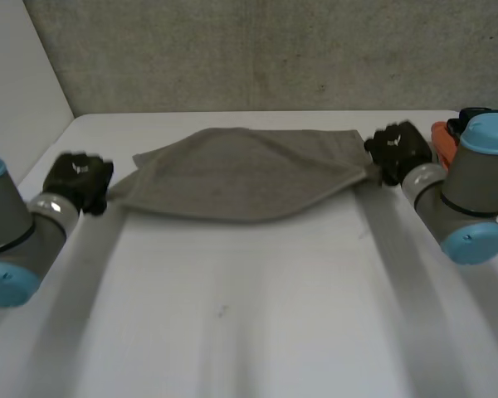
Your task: Fold the laundry.
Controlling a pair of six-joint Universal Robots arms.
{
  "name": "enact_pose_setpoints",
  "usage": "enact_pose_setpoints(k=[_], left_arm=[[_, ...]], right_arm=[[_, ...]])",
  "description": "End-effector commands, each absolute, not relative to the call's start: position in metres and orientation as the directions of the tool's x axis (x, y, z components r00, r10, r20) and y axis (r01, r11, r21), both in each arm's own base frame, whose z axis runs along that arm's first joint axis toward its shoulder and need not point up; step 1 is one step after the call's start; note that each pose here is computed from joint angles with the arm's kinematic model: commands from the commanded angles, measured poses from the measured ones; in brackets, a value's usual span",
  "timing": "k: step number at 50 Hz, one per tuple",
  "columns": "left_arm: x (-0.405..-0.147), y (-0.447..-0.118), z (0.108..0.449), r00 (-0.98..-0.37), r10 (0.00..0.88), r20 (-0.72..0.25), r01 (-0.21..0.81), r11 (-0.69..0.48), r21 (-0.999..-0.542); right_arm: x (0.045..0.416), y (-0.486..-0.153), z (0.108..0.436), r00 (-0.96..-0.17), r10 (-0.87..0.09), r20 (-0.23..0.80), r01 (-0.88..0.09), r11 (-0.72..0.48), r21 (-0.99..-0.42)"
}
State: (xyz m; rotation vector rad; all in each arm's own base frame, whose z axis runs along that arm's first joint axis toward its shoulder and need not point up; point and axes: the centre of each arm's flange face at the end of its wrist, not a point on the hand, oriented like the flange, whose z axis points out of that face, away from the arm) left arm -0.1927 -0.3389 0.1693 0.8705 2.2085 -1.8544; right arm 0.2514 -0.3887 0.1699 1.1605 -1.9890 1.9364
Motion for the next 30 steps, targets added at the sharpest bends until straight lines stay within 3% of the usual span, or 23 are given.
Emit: enact_pose_setpoints(k=[1, 4, 5, 8, 11, 13, 15, 18, 22, 25, 26, 28, 29, 30], left_arm=[[-0.174, -0.261, 0.176, -0.713, 0.504, -0.488, 0.659, 0.245, -0.711], [-0.166, -0.238, 0.179, -0.663, 0.562, -0.494, 0.716, 0.283, -0.638], [-0.162, -0.226, 0.18, -0.632, 0.595, -0.495, 0.747, 0.299, -0.594], [-0.155, -0.214, 0.182, -0.571, 0.656, -0.493, 0.799, 0.306, -0.518], [-0.152, -0.214, 0.184, -0.529, 0.685, -0.501, 0.829, 0.288, -0.48], [-0.153, -0.226, 0.189, -0.495, 0.678, -0.544, 0.847, 0.238, -0.475], [-0.156, -0.237, 0.19, -0.489, 0.665, -0.564, 0.849, 0.214, -0.484], [-0.17, -0.266, 0.197, -0.496, 0.605, -0.622, 0.835, 0.138, -0.532], [-0.187, -0.318, 0.219, -0.544, 0.447, -0.71, 0.803, 0.032, -0.595], [-0.2, -0.359, 0.258, -0.599, 0.262, -0.757, 0.764, -0.098, -0.638], [-0.205, -0.376, 0.284, -0.631, 0.166, -0.758, 0.736, -0.182, -0.652], [-0.209, -0.392, 0.314, -0.662, 0.057, -0.748, 0.708, -0.279, -0.648], [-0.211, -0.403, 0.345, -0.698, -0.053, -0.714, 0.677, -0.374, -0.634], [-0.212, -0.407, 0.36, -0.718, -0.104, -0.688, 0.659, -0.418, -0.625]], right_arm=[[0.221, -0.311, 0.194, -0.55, -0.597, 0.584, -0.765, 0.079, -0.639], [0.202, -0.283, 0.194, -0.48, -0.674, 0.562, -0.833, 0.149, -0.532], [0.193, -0.266, 0.194, -0.425, -0.724, 0.544, -0.87, 0.162, -0.465], [0.185, -0.25, 0.196, -0.322, -0.755, 0.572, -0.914, 0.09, -0.396], [0.185, -0.253, 0.197, -0.282, -0.729, 0.624, -0.926, 0.035, -0.377], [0.187, -0.261, 0.195, -0.304, -0.699, 0.647, -0.918, 0.034, -0.394], [0.189, -0.27, 0.192, -0.328, -0.686, 0.65, -0.91, 0.043, -0.413], [0.198, -0.288, 0.188, -0.361, -0.665, 0.654, -0.892, 0.043, -0.449], [0.217, -0.321, 0.199, -0.425, -0.586, 0.69, -0.853, 0.002, -0.523], [0.228, -0.362, 0.235, -0.531, -0.416, 0.738, -0.792, -0.066, -0.607], [0.232, -0.381, 0.261, -0.605, -0.3, 0.737, -0.741, -0.126, -0.659], [0.234, -0.398, 0.292, -0.681, -0.179, 0.71, -0.678, -0.213, -0.704], [0.235, -0.41, 0.321, -0.754, -0.076, 0.653, -0.602, -0.317, -0.733], [0.235, -0.414, 0.332, -0.784, -0.037, 0.619, -0.565, -0.369, -0.738]])
